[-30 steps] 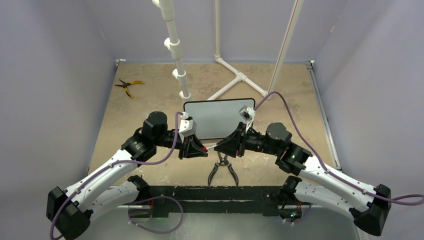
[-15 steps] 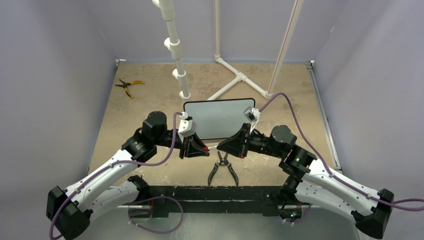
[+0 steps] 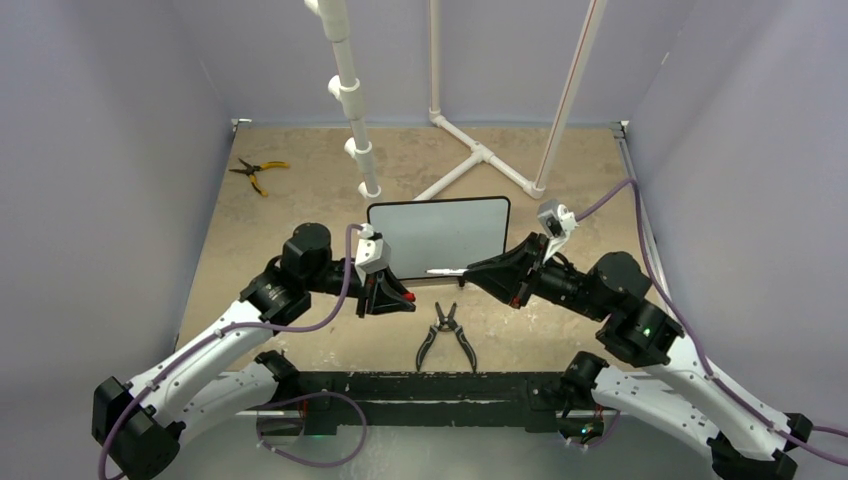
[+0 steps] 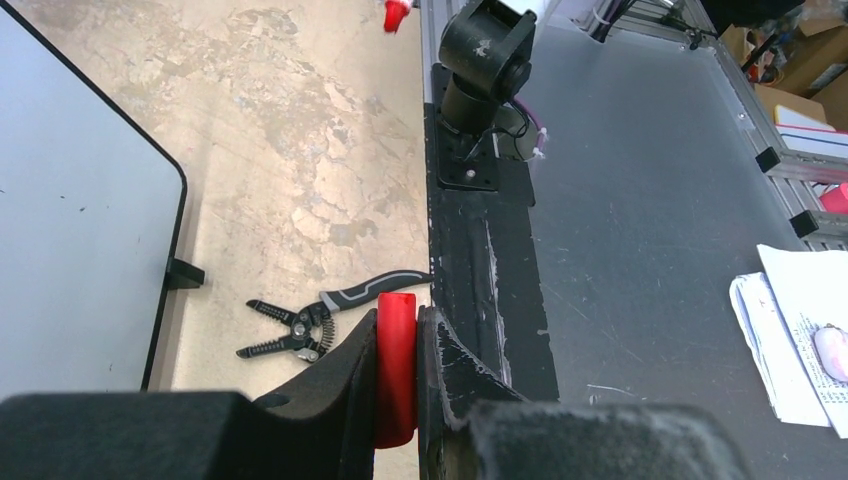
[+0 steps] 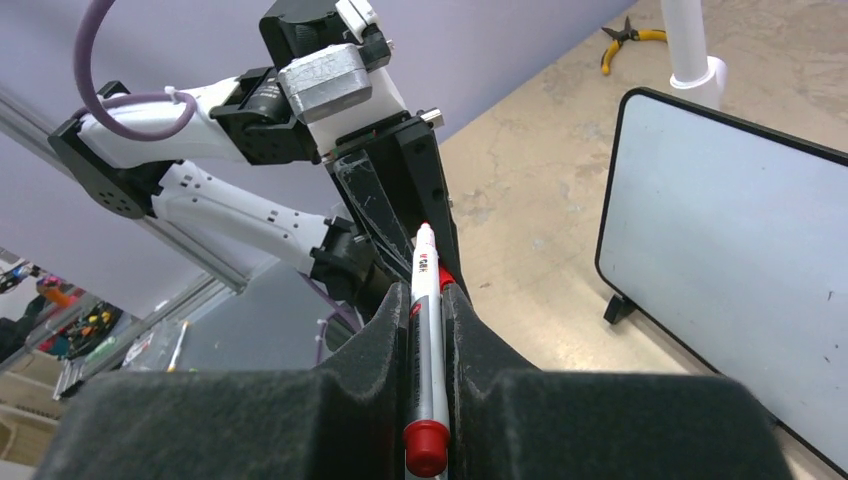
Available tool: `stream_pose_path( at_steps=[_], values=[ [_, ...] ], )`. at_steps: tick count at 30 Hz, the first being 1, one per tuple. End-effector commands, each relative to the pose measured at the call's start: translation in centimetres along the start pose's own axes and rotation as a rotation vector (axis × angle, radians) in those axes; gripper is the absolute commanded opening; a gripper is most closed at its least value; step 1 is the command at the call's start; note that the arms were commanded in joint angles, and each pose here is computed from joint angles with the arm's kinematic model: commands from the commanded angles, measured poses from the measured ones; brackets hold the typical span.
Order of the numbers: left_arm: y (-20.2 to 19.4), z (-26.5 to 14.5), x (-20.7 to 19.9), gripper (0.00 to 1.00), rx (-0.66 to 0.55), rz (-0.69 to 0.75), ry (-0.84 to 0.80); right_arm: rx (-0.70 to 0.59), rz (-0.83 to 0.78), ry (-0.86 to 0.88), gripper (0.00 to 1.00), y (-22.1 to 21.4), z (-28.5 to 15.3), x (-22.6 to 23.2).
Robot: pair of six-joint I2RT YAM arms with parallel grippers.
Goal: Write a sentence on the whiteboard
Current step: Place the pen cap at the center of the board.
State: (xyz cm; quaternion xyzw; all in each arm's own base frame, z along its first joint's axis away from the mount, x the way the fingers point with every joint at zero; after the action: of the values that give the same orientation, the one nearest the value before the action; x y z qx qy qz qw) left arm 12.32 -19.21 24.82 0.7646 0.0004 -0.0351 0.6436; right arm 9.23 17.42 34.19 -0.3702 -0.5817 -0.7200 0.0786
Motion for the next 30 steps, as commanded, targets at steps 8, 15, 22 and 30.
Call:
stream_pose_path(
  at_steps=[8,15,22,30],
  values=[
    [0.4,-0.3,0.5,0.00,0.006,0.038,0.069,0.003,-0.096,-0.082,0.00,1.8,-1.2,0.6],
    [-0.7,-0.6,2.5,0.00,0.072,-0.035,0.290,-0.030,-0.128,-0.169,0.00,2.2,-0.7,-0.6],
    [-3.1,-0.2,2.9,0.00,0.046,-0.301,0.550,-0.136,-0.129,-0.239,0.00,1.6,0.2,-2.8],
    [-8.5,3.0,2.1,0.00,0.138,-0.440,0.689,-0.178,-0.098,-0.232,0.00,0.1,0.6,-4.3]
  ],
)
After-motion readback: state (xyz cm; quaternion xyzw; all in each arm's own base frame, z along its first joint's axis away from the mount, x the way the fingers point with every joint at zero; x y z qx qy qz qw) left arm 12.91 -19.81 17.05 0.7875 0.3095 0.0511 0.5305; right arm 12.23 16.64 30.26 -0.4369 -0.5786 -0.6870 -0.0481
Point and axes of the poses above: each gripper's point midway between its finger pads, its own z axis out along the fingers, its own x axis along the line the jaws close on, y = z × x, the point moved 8 cm from there along -z, back along the fingers, and after that the axes turned 10 degrees about z, right-handed, at the moved point
